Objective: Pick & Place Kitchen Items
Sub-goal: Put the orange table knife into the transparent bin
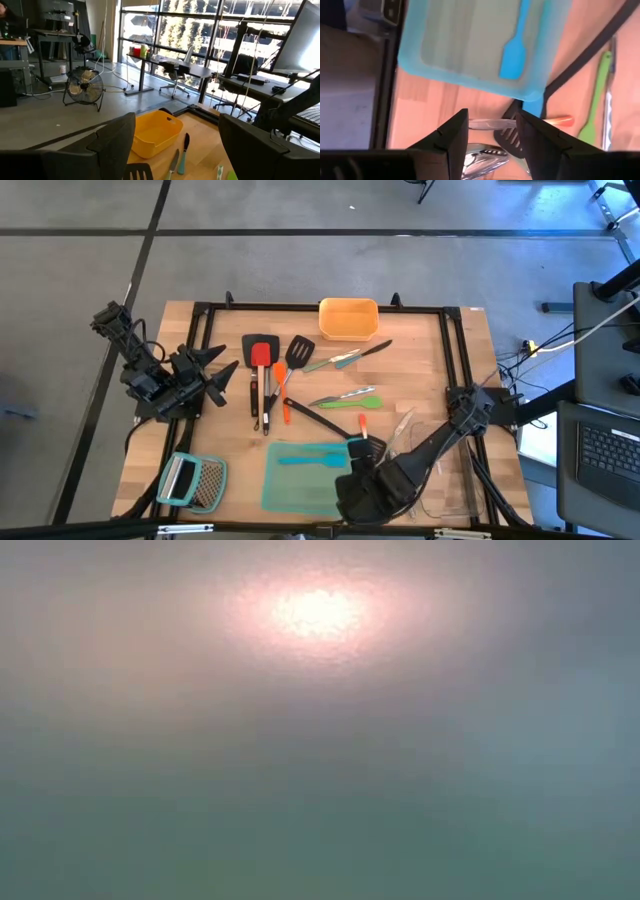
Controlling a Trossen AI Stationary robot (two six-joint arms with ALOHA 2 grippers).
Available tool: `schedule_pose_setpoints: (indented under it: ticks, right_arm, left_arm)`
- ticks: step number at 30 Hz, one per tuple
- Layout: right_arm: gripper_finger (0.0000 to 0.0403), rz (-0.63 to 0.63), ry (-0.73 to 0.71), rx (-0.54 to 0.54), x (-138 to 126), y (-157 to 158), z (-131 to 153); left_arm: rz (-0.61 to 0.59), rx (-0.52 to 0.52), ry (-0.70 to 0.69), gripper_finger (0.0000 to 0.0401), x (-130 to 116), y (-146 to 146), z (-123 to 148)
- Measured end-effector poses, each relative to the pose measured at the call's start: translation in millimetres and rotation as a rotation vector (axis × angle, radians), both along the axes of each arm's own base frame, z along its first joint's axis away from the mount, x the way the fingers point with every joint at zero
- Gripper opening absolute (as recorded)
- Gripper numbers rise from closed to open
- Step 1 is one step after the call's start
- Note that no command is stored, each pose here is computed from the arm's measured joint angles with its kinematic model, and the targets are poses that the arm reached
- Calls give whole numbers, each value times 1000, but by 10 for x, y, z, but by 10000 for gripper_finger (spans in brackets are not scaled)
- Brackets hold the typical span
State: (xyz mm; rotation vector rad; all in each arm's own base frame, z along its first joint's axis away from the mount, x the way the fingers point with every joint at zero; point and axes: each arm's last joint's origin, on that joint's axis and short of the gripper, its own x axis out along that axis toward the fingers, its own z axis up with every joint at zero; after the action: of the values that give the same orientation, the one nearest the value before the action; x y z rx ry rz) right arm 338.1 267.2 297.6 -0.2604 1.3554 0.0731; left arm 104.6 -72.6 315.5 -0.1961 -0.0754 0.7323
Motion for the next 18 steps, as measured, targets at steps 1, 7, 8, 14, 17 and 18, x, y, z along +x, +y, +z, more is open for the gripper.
schedule_pose_setpoints:
  ticks: [1,7,8,14,17,18]
  right_arm:
    - [167,-1,-7,-6,-1,7,-6]
    - [167,2,-83,-75,-87,30,-28]
    - [167,-2,-102,-87,-124,25,-28]
    - [167,-65,-226,-42,-396,-128,-169]
    - [167,-106,-290,82,-570,-273,-326]
    - [167,-117,-310,132,-625,-321,-383]
  left_arm:
    - [0,0,0,281,0,0,0]
    - [27,0,0,281,20,28,0]
    - [35,0,0,281,25,37,0]
    - [86,0,0,281,59,93,0]
    - [107,0,0,281,73,115,-1]
    - [113,0,0,281,76,122,-1]
